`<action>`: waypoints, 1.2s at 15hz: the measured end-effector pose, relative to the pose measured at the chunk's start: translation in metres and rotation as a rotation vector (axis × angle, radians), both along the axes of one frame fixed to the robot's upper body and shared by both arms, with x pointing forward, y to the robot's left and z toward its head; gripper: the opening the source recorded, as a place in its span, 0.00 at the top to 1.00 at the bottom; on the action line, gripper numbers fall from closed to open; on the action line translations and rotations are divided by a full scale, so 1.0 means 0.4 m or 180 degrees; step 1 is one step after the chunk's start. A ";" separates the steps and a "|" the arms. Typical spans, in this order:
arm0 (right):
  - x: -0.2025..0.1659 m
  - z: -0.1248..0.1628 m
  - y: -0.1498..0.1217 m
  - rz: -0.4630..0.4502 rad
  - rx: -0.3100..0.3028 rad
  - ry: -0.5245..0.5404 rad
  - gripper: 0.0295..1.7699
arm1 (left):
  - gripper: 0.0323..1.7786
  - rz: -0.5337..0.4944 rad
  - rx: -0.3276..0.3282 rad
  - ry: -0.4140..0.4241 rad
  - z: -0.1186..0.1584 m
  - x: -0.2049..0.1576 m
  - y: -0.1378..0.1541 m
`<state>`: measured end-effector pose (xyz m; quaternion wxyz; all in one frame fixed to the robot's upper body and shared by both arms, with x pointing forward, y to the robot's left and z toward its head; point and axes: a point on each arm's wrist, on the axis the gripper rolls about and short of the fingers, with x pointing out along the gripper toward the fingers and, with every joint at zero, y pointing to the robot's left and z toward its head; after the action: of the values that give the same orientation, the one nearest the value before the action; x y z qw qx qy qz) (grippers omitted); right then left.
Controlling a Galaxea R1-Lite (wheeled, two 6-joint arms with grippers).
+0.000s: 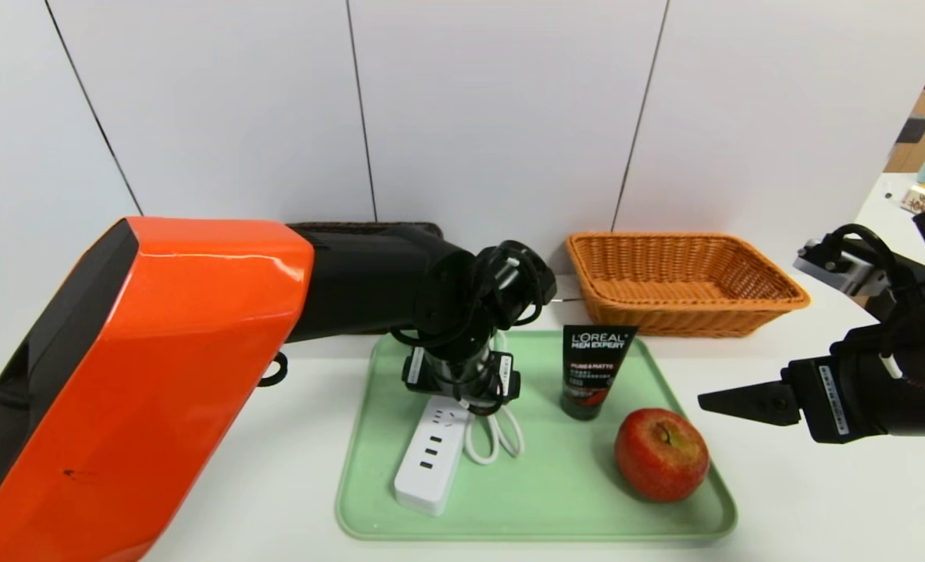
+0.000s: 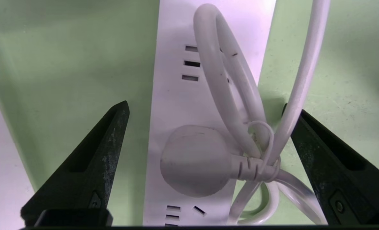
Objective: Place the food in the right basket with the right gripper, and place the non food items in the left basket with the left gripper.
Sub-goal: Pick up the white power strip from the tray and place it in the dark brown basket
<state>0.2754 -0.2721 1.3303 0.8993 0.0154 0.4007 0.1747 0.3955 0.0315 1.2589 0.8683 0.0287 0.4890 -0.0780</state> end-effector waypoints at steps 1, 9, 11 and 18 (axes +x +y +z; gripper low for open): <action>-0.001 -0.001 0.000 0.0000 -0.0001 0.0004 0.04 | 0.05 0.0001 0.0001 0.0000 0.000 0.001 0.001; -0.004 -0.005 -0.002 -0.0004 -0.0003 0.0011 0.04 | 0.05 0.0030 0.0030 0.0022 -0.019 0.011 -0.001; -0.004 -0.005 -0.002 -0.0003 -0.0002 0.0010 0.04 | 0.05 0.0027 0.0035 0.0027 -0.020 0.011 -0.001; -0.004 -0.002 -0.002 -0.0002 0.0001 -0.0004 0.04 | 0.44 0.0018 0.0052 0.0032 -0.021 0.010 -0.002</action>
<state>0.2739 -0.2727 1.3296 0.8996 0.0156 0.4001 0.1745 0.3994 0.0309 1.2504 0.8658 0.0340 0.4941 -0.0716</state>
